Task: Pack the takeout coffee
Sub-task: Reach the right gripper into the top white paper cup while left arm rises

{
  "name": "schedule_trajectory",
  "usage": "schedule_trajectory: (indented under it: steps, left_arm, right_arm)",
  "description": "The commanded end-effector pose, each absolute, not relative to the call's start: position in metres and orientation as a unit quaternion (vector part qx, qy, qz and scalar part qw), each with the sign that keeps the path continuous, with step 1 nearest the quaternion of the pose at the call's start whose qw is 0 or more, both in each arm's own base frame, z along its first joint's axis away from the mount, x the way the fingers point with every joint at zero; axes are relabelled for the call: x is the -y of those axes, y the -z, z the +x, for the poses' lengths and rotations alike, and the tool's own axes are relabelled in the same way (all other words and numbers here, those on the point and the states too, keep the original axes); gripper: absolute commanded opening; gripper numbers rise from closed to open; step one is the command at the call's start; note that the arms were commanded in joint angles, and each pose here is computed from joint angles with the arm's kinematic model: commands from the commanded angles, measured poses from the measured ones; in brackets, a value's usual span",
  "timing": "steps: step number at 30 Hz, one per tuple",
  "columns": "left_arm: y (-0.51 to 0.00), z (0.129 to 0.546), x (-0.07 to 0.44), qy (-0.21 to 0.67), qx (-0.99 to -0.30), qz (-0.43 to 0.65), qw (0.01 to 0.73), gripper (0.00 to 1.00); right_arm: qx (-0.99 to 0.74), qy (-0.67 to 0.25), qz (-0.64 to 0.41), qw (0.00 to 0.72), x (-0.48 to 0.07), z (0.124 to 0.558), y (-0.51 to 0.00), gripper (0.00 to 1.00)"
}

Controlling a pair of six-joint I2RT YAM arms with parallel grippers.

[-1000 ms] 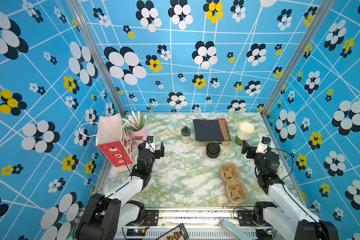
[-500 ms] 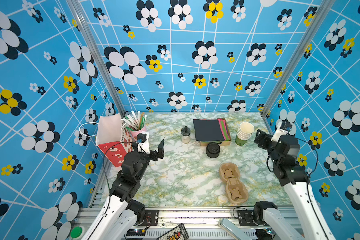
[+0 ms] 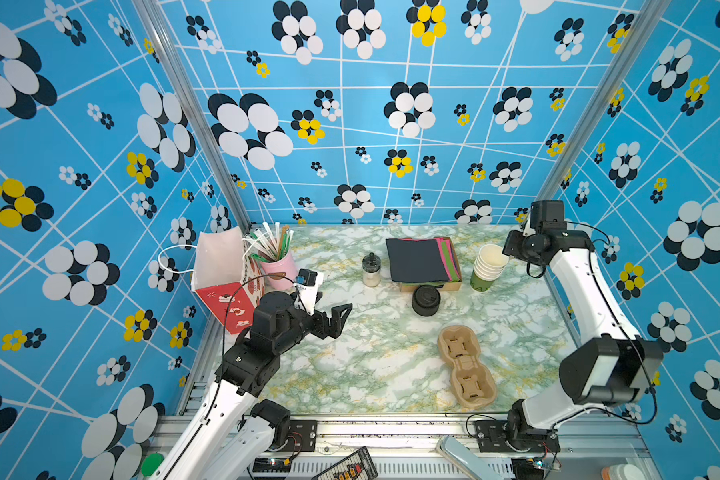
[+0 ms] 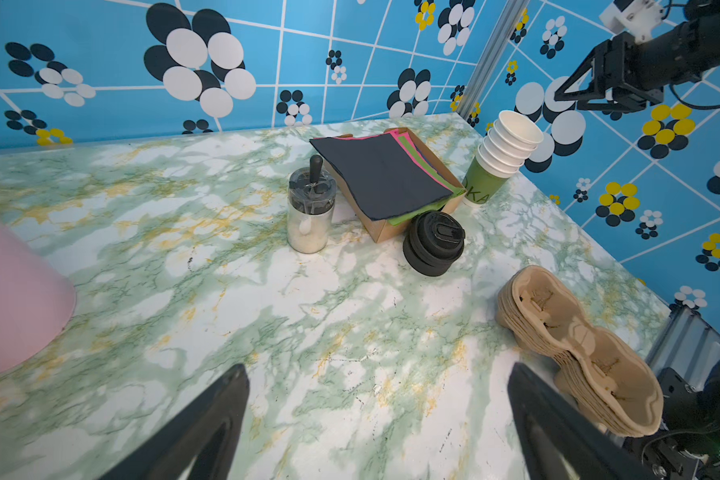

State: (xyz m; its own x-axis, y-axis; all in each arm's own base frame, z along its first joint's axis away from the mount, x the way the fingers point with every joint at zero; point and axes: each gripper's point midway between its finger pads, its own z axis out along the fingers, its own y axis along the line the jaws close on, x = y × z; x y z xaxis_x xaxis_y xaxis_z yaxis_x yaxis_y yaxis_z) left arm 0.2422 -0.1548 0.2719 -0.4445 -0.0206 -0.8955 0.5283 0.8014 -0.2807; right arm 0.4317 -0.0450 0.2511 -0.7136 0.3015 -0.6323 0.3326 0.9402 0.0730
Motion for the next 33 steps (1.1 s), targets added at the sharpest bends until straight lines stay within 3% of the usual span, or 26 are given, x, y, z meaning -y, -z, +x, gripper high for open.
schedule_trajectory:
  steps: [1,5,24,33]
  left_arm:
    - [-0.272,0.239,0.165,0.304,-0.798,0.157,0.497,0.98]
    - [-0.268,0.242,0.166,0.3,-0.8,0.156,0.495,0.98]
    - [-0.255,0.253,0.169,0.298,-0.81,0.142,0.485,0.98]
    - [-0.25,0.255,0.171,0.296,-0.814,0.14,0.48,0.98]
  right_arm:
    - [-0.939,0.016,0.159,0.304,0.041,0.435,-0.249,0.56]
    - [-0.944,0.025,0.156,0.288,0.044,0.447,-0.241,0.47]
    - [-0.964,0.037,0.132,0.229,0.045,0.453,-0.193,0.27]
    - [-0.967,0.043,0.129,0.215,0.048,0.451,-0.182,0.25]
